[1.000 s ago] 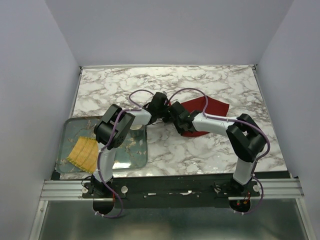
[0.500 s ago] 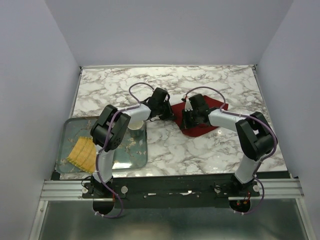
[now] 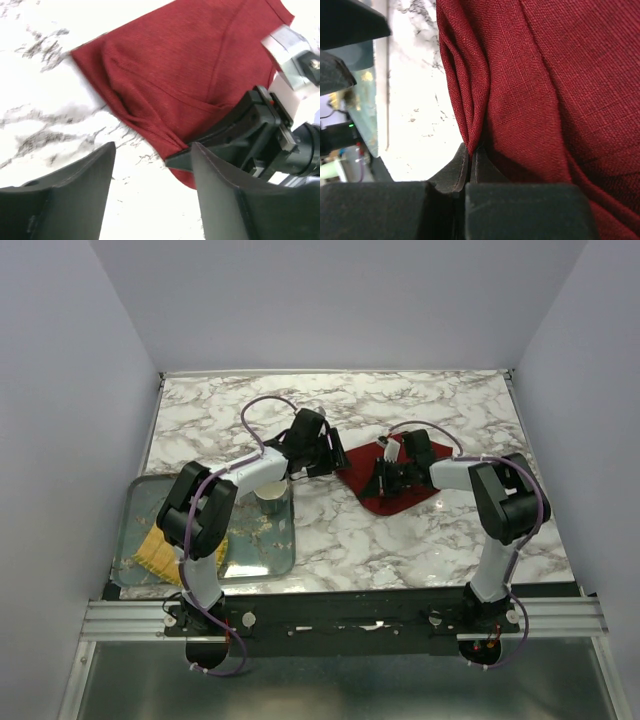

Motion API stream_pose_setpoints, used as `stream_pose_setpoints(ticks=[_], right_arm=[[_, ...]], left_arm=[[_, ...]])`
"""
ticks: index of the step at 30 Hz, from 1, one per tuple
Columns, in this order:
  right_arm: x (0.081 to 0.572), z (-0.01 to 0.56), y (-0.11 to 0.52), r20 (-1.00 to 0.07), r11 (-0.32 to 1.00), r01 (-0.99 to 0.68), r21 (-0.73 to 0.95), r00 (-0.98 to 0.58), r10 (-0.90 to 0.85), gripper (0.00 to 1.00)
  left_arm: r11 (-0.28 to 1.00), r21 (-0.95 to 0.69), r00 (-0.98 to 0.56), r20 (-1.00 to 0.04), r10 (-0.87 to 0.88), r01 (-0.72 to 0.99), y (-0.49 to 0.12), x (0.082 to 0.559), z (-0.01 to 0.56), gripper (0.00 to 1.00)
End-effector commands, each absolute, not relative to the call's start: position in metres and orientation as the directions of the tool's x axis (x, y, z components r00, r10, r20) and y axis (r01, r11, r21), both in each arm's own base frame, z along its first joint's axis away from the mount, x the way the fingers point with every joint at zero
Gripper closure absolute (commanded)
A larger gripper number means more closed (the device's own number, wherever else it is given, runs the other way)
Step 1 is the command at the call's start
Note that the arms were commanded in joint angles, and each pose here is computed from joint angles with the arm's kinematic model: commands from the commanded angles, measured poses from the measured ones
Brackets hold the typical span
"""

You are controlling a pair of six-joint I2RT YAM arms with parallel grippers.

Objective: Fold the napkin, place the utensils inside, and roll it up
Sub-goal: Roll the napkin with the utensil

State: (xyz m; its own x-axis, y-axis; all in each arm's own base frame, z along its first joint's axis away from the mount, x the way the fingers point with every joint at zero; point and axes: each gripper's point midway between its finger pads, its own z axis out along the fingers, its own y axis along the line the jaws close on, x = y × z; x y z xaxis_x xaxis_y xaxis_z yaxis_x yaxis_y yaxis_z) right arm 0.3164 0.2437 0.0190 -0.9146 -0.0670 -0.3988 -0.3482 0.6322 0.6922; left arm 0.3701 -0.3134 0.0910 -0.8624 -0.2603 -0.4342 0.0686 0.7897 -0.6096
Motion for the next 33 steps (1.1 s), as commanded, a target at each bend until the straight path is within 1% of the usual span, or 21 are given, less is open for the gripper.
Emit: stream_pose_setpoints(ticks=[1,4,5,9,12,15,18,19,21,22,24,25,28,29,33], right_arm=[[0.278,-0.021,0.231,-0.215,0.627,-0.207,0.751,-0.974,-0.064,1.0],[0.281,-0.022,0.229,-0.208,0.603,-0.191,0.775,-0.977,-0.042,0.99],[0.281,-0.023,0.228,-0.206,0.606,-0.187,0.773,-0.978,-0.039,0.99],[0.282,-0.022,0.228,-0.203,0.602,-0.181,0.777,-0.979,-0.032,1.0],[0.283,-0.023,0.228,-0.194,0.593,-0.17,0.787,-0.981,-0.024,0.99],[0.283,-0.025,0.226,-0.185,0.593,-0.161,0.789,-0.983,-0.02,0.99],[0.283,-0.025,0.227,-0.184,0.588,-0.16,0.793,-0.983,-0.02,0.99],[0.283,-0.025,0.227,-0.189,0.587,-0.165,0.793,-0.982,-0.02,0.99],[0.285,-0.024,0.227,-0.196,0.587,-0.171,0.791,-0.98,-0.021,0.99],[0.285,-0.023,0.227,-0.196,0.587,-0.171,0.791,-0.98,-0.021,0.99],[0.286,-0.023,0.228,-0.202,0.586,-0.177,0.791,-0.979,-0.024,0.99],[0.287,-0.023,0.227,-0.203,0.587,-0.178,0.789,-0.979,-0.023,0.99],[0.286,-0.022,0.228,-0.205,0.585,-0.182,0.79,-0.978,-0.028,0.99],[0.286,-0.023,0.227,-0.204,0.584,-0.182,0.791,-0.978,-0.028,0.99],[0.286,-0.022,0.228,-0.207,0.583,-0.185,0.791,-0.978,-0.029,0.99]], left_arm=[[0.822,-0.568,-0.862,-0.392,-0.321,-0.048,-0.298,0.373,0.07,0.2],[0.818,-0.57,-0.871,-0.36,-0.336,-0.08,-0.303,0.381,0.059,0.08],[0.826,-0.555,-0.874,-0.349,-0.337,-0.097,-0.303,0.382,0.049,0.07],[0.812,-0.569,-0.872,-0.327,-0.365,-0.126,-0.309,0.389,0.04,0.08],[0.809,-0.569,-0.877,-0.303,-0.373,-0.147,-0.313,0.391,0.032,0.11],[0.817,-0.559,-0.875,-0.313,-0.369,-0.144,-0.315,0.393,0.028,0.14],[0.846,-0.519,-0.881,-0.333,-0.336,-0.126,-0.315,0.393,0.023,0.23],[0.853,-0.507,-0.879,-0.342,-0.331,-0.124,-0.314,0.393,0.021,0.3],[0.87,-0.482,-0.877,-0.366,-0.312,-0.108,-0.312,0.393,0.02,0.38],[0.885,-0.455,-0.87,-0.395,-0.296,-0.095,-0.309,0.396,0.02,0.46],[0.901,-0.428,-0.871,-0.412,-0.267,-0.073,-0.308,0.394,0.024,0.56],[0.915,-0.4,-0.866,-0.437,-0.245,-0.057,-0.307,0.394,0.025,0.71],[0.938,-0.343,-0.841,-0.494,-0.219,-0.042,-0.303,0.395,0.037,1.0],[0.947,-0.319,-0.844,-0.498,-0.198,-0.034,-0.303,0.392,0.037,1.0],[0.946,-0.322,-0.84,-0.508,-0.193,-0.023,-0.317,0.395,0.053,1.0]])
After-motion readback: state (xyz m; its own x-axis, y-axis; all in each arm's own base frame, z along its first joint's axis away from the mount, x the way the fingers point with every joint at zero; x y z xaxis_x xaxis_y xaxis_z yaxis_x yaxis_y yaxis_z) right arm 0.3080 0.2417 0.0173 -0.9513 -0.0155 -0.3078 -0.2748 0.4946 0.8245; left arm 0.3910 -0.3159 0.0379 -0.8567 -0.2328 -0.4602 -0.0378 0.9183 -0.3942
